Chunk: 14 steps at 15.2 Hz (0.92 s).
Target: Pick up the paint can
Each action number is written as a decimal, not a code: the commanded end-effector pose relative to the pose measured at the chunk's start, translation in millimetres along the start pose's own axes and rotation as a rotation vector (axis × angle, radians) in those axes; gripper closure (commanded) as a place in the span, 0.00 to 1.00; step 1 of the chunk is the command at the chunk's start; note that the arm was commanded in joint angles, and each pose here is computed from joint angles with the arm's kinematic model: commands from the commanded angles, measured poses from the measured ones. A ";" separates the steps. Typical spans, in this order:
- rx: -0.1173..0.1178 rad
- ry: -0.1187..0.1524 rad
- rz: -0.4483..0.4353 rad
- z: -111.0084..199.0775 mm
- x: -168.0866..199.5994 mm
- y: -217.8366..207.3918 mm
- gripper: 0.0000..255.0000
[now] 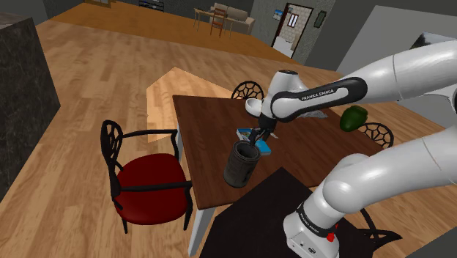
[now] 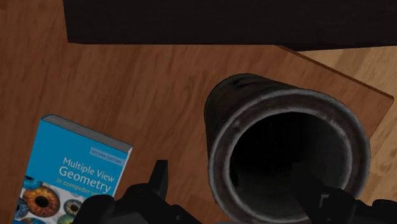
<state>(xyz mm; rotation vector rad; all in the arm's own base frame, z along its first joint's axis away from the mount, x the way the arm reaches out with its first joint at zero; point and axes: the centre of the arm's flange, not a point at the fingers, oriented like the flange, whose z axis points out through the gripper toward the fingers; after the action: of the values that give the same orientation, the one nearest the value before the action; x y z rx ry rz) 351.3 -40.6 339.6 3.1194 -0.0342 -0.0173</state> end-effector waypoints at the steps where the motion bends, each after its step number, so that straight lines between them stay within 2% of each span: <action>1: -0.002 0.010 -0.004 19.9 6.9 3.1 0.00; 10: -0.002 0.010 -0.004 59.9 7.3 2.3 0.00; 11: -0.002 0.011 -0.004 59.4 7.8 1.7 1.00; 14: -0.002 0.010 -0.004 59.3 7.8 1.8 1.00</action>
<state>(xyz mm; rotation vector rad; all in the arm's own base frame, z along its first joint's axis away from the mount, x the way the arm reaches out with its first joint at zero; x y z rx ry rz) 358.5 -44.4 280.9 3.1177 -0.0302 0.0009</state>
